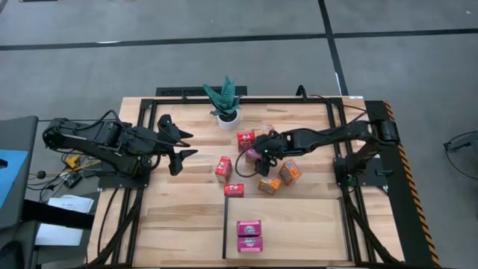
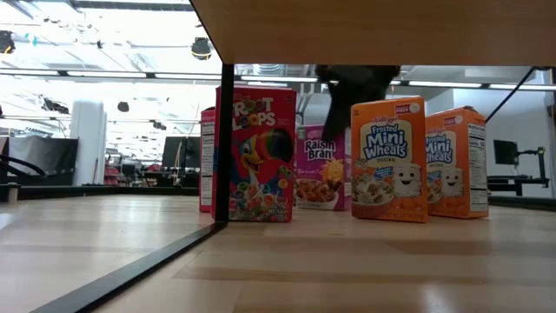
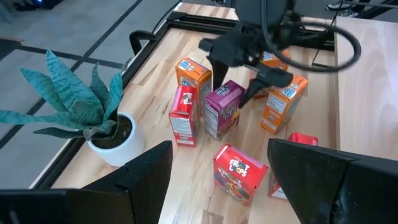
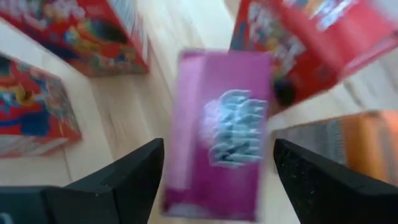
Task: Stack cereal on shelf
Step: Put the purple cereal box on the upper left shelf
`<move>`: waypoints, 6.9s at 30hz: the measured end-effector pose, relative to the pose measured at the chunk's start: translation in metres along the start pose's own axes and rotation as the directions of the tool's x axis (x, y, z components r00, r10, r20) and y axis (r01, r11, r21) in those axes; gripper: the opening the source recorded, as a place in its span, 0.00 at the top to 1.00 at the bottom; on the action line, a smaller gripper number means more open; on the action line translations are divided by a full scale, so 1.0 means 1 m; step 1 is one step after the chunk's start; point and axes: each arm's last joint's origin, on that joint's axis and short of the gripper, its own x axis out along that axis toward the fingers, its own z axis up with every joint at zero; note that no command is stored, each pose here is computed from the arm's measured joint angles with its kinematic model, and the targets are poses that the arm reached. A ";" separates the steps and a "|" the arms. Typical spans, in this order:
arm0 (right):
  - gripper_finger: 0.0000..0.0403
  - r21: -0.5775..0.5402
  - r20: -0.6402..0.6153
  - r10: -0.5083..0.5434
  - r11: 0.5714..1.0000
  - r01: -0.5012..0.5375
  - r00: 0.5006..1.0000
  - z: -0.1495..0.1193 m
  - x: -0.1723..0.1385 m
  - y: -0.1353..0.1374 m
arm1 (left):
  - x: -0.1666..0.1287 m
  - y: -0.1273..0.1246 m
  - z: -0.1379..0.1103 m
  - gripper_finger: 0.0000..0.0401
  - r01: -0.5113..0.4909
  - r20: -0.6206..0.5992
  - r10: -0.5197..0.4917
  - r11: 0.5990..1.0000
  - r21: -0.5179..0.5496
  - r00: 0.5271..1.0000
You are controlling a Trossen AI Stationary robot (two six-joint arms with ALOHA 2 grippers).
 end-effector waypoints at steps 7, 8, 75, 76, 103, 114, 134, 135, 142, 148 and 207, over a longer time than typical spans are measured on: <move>0.23 -0.014 -0.031 0.001 1.000 -0.001 1.000 -0.002 0.008 0.003 | 0.000 0.000 -0.001 0.36 -0.002 -0.007 0.002 1.000 0.003 1.000; 0.24 -0.019 -0.024 0.004 1.000 -0.004 1.000 0.000 0.006 0.004 | 0.000 0.000 -0.001 0.36 -0.002 -0.007 0.002 1.000 0.004 1.000; 0.65 -0.355 0.075 0.193 0.922 -0.155 0.978 0.056 -0.212 0.123 | 0.000 0.000 -0.001 0.36 -0.006 -0.004 0.006 0.989 -0.149 1.000; 0.65 -0.361 0.071 0.192 0.920 -0.155 0.979 0.054 -0.212 0.128 | 0.000 0.000 -0.001 0.36 -0.006 -0.004 0.006 0.988 -0.154 1.000; 0.66 -0.299 0.018 0.171 0.941 -0.158 0.985 0.025 -0.182 0.189 | 0.000 0.001 0.000 0.36 -0.023 0.001 0.024 0.962 -0.271 1.000; 0.58 -0.186 0.036 0.188 0.966 -0.178 0.982 0.027 -0.182 0.192 | 0.000 0.001 0.000 0.36 -0.016 -0.001 0.017 0.963 -0.268 1.000; 0.45 -0.159 0.020 0.211 0.966 -0.205 0.977 0.025 -0.183 0.194 | 0.000 0.000 -0.001 0.36 -0.015 -0.001 0.015 0.969 -0.249 1.000; 0.45 -0.158 0.020 0.211 0.966 -0.205 0.977 0.025 -0.183 0.194 | 0.000 0.001 -0.001 0.36 -0.015 -0.001 0.015 0.968 -0.249 1.000; 0.43 -0.164 0.023 0.215 0.964 -0.208 0.976 0.025 -0.183 0.194 | 0.000 0.001 0.000 0.36 -0.015 -0.001 0.015 0.971 -0.238 1.000; 0.43 -0.177 0.060 0.257 0.954 -0.243 0.965 0.031 -0.202 0.192 | 0.000 0.001 0.000 0.36 -0.016 -0.001 0.016 0.971 -0.237 1.000; 0.90 -0.222 0.109 -0.084 0.969 0.107 0.990 -0.025 -0.172 0.196 | 0.000 0.001 -0.001 0.36 -0.020 -0.002 0.020 0.983 -0.184 1.000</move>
